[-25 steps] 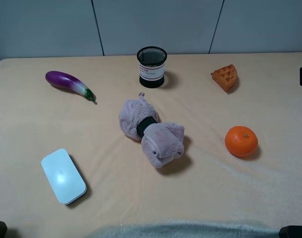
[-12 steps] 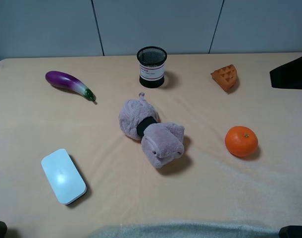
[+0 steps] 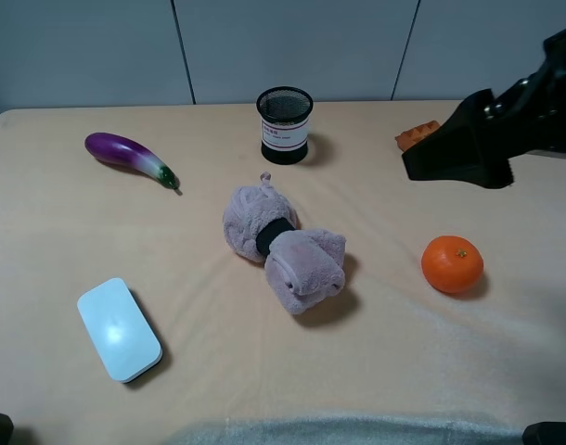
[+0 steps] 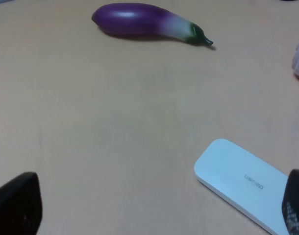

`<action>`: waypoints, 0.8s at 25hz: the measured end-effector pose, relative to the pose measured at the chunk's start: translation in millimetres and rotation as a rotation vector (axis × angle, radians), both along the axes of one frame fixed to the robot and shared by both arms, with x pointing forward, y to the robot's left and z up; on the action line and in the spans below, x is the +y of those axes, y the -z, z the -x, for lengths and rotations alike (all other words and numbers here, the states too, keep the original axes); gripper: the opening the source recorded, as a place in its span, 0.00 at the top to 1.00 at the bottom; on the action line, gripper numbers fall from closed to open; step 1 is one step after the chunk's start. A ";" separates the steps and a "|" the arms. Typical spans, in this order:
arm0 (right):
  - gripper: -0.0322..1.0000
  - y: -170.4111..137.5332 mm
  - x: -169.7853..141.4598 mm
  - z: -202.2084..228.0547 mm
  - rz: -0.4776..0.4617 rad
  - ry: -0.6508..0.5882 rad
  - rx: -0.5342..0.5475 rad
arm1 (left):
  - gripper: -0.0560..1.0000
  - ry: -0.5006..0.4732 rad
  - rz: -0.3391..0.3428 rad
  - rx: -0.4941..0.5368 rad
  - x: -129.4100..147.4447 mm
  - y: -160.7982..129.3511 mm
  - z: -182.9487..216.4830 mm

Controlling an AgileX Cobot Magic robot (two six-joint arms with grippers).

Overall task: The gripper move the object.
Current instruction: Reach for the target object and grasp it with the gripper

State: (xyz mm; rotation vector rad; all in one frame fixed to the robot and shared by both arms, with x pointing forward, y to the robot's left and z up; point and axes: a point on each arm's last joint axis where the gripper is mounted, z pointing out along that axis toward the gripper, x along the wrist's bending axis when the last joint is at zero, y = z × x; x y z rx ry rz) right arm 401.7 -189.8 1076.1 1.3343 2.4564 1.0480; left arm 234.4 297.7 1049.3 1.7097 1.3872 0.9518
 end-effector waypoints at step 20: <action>0.30 48.9 112.8 -40.5 0.164 -0.129 0.122 | 0.02 0.000 0.000 0.000 0.0 0.0 0.0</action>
